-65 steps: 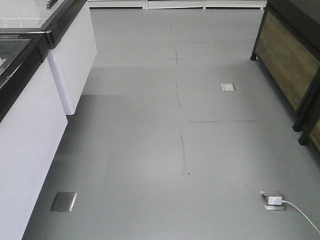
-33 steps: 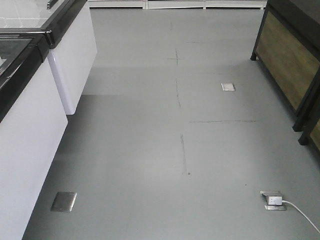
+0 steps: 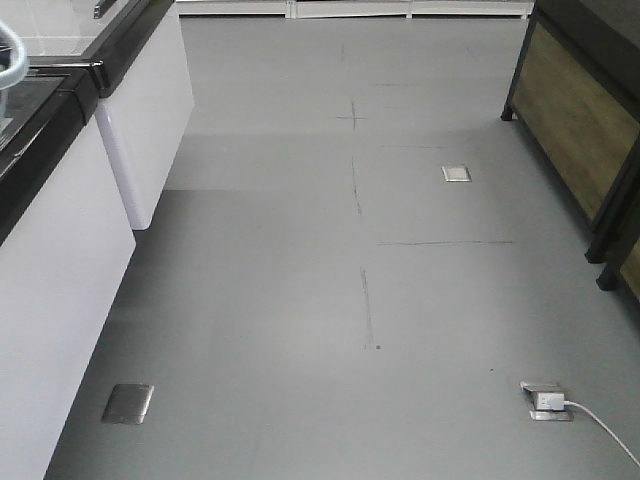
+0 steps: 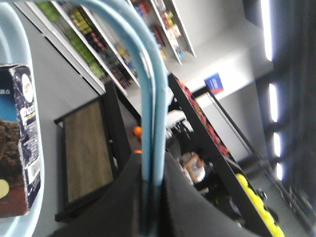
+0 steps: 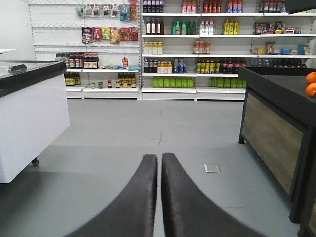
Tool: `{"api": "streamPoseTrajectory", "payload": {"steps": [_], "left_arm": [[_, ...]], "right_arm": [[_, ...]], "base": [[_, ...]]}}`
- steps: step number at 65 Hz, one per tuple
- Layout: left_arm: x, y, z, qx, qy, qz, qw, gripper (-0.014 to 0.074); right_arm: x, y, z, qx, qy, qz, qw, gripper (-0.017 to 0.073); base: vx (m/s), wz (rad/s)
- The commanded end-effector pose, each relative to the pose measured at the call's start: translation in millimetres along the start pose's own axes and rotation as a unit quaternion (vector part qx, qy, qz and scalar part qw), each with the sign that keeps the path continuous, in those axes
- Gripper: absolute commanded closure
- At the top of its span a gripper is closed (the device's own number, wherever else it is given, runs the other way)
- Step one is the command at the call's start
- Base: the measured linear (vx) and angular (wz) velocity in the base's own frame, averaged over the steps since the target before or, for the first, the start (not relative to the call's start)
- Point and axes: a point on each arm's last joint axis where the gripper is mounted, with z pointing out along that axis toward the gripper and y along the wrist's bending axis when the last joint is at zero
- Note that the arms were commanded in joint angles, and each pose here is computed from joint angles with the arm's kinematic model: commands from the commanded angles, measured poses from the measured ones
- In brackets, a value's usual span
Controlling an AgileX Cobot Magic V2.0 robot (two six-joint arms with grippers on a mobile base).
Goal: Left arm holds basket, right arm returns cookies
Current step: 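Grasp the light-blue basket handle with the left gripper and lift it, then hold the basket up with the left gripper beside the robot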
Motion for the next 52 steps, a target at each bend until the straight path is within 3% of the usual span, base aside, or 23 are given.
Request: {"api": "streamPoseTrajectory", "payload": {"steps": [1,9,20,41,52], "left_arm": [[23,-71.4,11,0.113,0.008,0.031,0.993,0.0599],[60,-82.9,32,0.138,0.059,0.015,0.989,0.0599],[124,-78.8,49,0.145,0.122,-0.008,0.982,0.0599],[244,-45.9,56,0.1,0.229,-0.057,0.967,0.0599],[292,-29.8,54,0.074,0.282,-0.067,0.954,0.0599]], "right_arm": [[-1,0.7,0,-0.003,-0.032,-0.001,0.999,0.0565],[-1,0.7,0,-0.003,-0.032,-0.001,0.999,0.0565],[-1,0.7,0,-0.003,-0.032,-0.001,0.999,0.0565],[-1,0.7,0,-0.003,-0.032,-0.001,0.999,0.0565],[-1,0.7,0,-0.003,-0.032,-0.001,0.999,0.0565]], "base": [[0.0,0.0],[0.0,0.0],[0.0,0.0],[0.0,0.0],[0.0,0.0]]}}
